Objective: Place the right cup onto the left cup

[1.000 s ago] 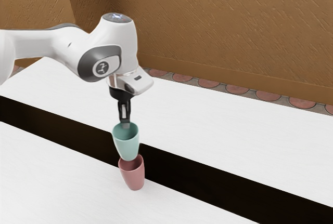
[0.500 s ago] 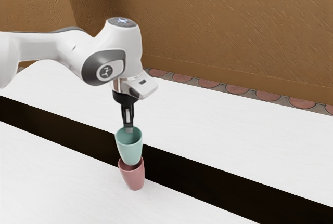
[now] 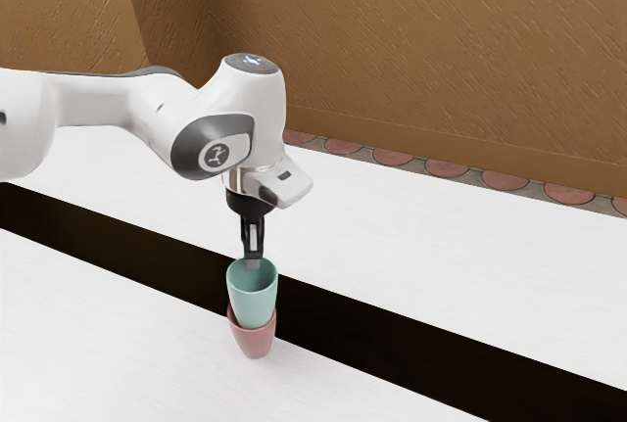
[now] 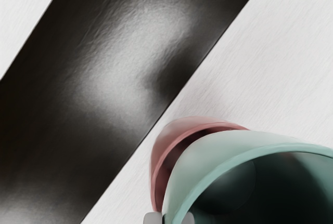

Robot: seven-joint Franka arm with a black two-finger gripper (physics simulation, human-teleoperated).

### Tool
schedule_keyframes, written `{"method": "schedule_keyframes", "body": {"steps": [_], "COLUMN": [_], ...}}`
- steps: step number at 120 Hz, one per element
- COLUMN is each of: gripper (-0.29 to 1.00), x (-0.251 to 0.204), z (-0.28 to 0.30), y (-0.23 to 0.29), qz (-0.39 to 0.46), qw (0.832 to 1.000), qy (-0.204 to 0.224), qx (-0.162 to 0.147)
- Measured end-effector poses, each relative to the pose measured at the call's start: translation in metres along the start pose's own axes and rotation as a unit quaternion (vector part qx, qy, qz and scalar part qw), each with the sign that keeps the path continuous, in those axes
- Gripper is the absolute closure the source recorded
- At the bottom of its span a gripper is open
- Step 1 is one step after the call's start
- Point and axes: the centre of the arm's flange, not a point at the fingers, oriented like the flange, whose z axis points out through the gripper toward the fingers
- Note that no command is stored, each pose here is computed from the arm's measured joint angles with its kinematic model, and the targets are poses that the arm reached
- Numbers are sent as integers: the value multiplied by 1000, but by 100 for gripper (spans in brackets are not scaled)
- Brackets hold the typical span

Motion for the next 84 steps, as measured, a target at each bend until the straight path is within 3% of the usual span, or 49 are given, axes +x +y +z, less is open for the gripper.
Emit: {"method": "schedule_keyframes", "body": {"steps": [29, 56, 84], "gripper": [79, 32, 11], "x": [-7, -18, -6], "z": [1, -8, -88], "y": [-8, -26, -86], "qz": [-13, -28, -40], "qw": [1000, 1000, 997], "qy": [-2, 5, 37], "qx": [-3, 2, 57]}}
